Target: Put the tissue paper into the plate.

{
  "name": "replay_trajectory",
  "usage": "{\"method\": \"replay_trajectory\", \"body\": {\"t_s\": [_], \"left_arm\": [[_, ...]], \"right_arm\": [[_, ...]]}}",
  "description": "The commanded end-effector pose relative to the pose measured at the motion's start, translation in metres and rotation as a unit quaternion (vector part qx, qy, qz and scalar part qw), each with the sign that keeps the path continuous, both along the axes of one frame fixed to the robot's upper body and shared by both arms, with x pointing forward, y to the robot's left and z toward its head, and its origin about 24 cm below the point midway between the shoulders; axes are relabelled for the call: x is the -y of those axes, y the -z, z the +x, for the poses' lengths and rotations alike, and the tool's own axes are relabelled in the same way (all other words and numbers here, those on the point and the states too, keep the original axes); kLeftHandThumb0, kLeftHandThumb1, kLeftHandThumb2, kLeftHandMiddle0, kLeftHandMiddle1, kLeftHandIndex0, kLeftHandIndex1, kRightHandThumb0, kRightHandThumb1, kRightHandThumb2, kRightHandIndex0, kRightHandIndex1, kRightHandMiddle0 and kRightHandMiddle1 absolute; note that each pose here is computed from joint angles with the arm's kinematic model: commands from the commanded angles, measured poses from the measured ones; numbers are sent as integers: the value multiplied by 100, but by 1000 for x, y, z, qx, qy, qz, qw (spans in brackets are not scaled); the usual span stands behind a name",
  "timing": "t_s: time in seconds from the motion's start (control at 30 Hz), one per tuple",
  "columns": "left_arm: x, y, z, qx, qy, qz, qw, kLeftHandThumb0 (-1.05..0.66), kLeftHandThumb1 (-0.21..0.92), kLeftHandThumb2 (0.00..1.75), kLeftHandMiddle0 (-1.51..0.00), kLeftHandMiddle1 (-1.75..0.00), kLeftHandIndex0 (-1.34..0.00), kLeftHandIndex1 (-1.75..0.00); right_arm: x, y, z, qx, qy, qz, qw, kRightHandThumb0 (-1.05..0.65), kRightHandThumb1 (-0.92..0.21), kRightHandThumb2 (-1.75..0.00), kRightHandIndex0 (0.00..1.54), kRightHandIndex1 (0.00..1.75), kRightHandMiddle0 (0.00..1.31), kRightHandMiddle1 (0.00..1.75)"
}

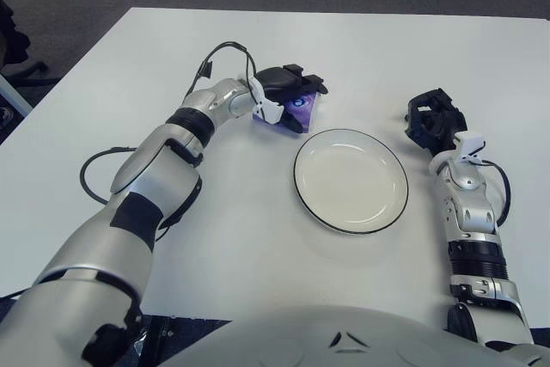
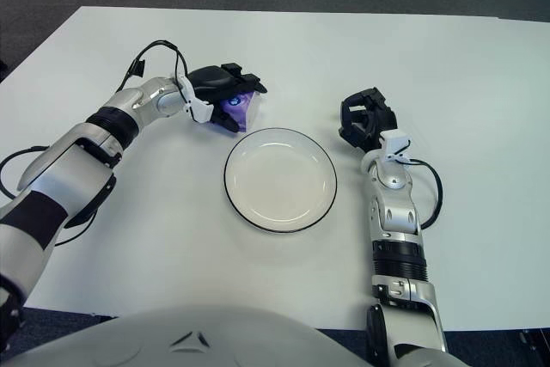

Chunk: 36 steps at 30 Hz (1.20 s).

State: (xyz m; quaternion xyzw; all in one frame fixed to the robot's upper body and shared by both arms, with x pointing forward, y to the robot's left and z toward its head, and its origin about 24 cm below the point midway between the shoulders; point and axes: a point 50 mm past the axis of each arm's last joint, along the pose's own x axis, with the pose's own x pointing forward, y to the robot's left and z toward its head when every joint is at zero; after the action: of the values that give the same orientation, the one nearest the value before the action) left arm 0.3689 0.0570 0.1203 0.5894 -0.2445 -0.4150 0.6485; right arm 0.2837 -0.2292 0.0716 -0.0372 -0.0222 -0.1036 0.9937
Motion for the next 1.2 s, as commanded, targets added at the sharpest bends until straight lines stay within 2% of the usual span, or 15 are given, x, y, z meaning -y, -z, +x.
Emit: {"method": "replay_trajectory", "body": {"t_s": [0.0,0.1,0.23,0.5,0.8,1.0,1.07,1.17], "left_arm": [[-15,33,-8,-62,-18,29,997,-37,82,52,-42,-173,-39,-160],[-17,34,-8,-63,-20,16,998,-37,74,71,-50,-174,-35,-170],[-18,33,-8,-41,-25,-5,999,-38,68,82,-57,-175,-35,-174],[-18,26,-8,9,-23,-54,998,-38,63,90,-60,-175,-37,-175],[-16,2,-12,109,20,-130,985,-39,60,94,-64,-175,-39,-175],[-14,-14,-16,155,55,-170,972,-39,59,95,-66,-175,-40,-175],[-13,-19,-18,169,68,-189,965,-12,68,66,-68,-175,-50,-175],[-11,-27,-22,188,90,-213,955,2,75,45,-69,-175,-55,-175]], "right_arm": [[-3,43,-21,-81,12,39,996,-38,-71,-79,86,175,33,175],[-2,43,-21,-82,12,41,996,-37,-72,-79,86,175,32,175],[-2,43,-21,-84,12,42,995,-37,-72,-78,86,175,32,175],[-1,43,-20,-91,13,46,995,-37,-73,-77,86,175,32,175],[0,43,-19,-94,15,48,994,-37,-73,-77,85,175,32,175],[1,42,-19,-95,17,50,994,-37,-73,-77,85,175,32,175],[1,43,-19,-96,18,51,994,-37,-73,-77,85,175,32,175],[2,42,-18,-97,19,52,994,-37,-73,-77,84,175,32,175]]}}
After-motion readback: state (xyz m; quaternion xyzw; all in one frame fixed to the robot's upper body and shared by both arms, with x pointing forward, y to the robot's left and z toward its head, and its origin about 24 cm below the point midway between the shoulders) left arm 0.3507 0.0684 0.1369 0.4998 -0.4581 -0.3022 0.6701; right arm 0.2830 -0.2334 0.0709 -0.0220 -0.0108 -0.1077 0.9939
